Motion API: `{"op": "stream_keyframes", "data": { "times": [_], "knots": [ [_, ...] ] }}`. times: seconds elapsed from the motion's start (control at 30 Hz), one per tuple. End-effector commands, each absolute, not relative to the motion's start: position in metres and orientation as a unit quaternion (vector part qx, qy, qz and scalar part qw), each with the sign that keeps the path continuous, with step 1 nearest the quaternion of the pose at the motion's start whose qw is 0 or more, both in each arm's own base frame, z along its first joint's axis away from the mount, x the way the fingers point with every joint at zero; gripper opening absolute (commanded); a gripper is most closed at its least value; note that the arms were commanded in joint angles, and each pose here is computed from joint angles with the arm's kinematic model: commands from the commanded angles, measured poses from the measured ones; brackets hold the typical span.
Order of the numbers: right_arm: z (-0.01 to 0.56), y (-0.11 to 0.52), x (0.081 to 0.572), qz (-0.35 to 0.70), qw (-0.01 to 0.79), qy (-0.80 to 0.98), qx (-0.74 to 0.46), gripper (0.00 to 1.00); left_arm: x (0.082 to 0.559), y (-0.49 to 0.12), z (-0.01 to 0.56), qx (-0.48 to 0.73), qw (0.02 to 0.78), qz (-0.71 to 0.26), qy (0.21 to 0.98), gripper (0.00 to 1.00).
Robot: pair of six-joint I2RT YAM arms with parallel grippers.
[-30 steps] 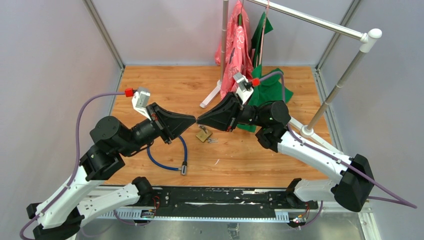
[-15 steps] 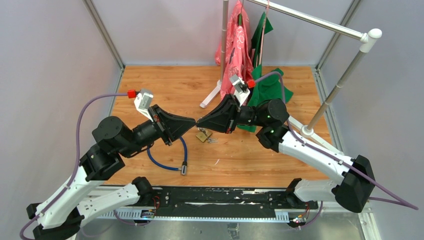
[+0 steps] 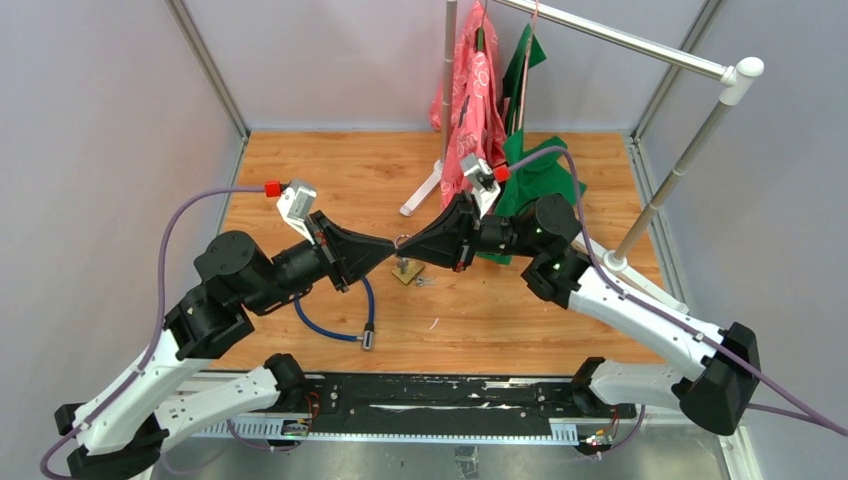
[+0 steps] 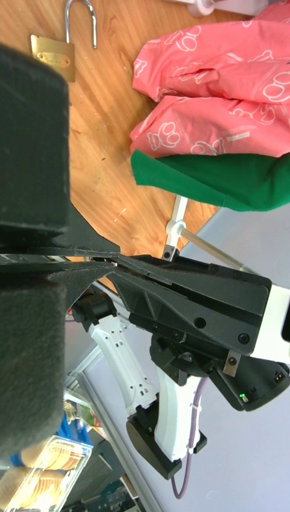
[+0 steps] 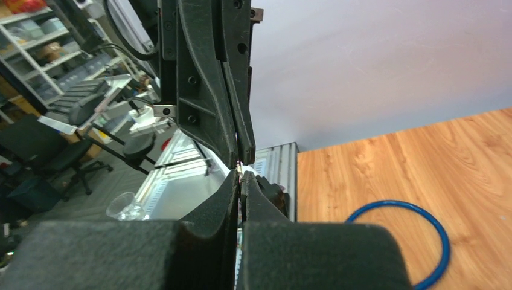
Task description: Unlock with the key
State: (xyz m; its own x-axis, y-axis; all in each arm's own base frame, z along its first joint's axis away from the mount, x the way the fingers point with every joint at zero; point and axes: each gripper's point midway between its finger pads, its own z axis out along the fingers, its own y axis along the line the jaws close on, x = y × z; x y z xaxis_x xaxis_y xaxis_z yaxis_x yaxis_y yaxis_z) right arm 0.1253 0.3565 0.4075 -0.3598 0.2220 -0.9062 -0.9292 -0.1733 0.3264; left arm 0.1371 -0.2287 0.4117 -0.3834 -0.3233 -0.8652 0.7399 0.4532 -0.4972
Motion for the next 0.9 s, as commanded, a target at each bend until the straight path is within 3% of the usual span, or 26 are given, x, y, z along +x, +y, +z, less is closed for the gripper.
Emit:
{"op": "stream_keyframes", "data": {
  "times": [0.0,0.5,0.7,0.87],
  "knots": [
    [0.4,0.348,0.124,0.637,0.446,0.502,-0.379,0.0,0.152,-0.217,0.419,0.134,0.571,-0.468,0.661,0.0],
    [0.381,0.339,0.131,0.613,0.461,0.534,-0.356,0.0,0.161,-0.214,0.4,0.134,0.567,-0.43,0.689,0.46],
    [0.369,0.336,0.136,0.602,0.461,0.556,-0.341,0.0,0.165,-0.205,0.39,0.129,0.565,-0.401,0.709,0.56],
    [0.343,0.327,0.144,0.57,0.46,0.602,-0.318,0.0,0.178,-0.18,0.349,0.107,0.544,-0.302,0.776,0.59]
  ]
}}
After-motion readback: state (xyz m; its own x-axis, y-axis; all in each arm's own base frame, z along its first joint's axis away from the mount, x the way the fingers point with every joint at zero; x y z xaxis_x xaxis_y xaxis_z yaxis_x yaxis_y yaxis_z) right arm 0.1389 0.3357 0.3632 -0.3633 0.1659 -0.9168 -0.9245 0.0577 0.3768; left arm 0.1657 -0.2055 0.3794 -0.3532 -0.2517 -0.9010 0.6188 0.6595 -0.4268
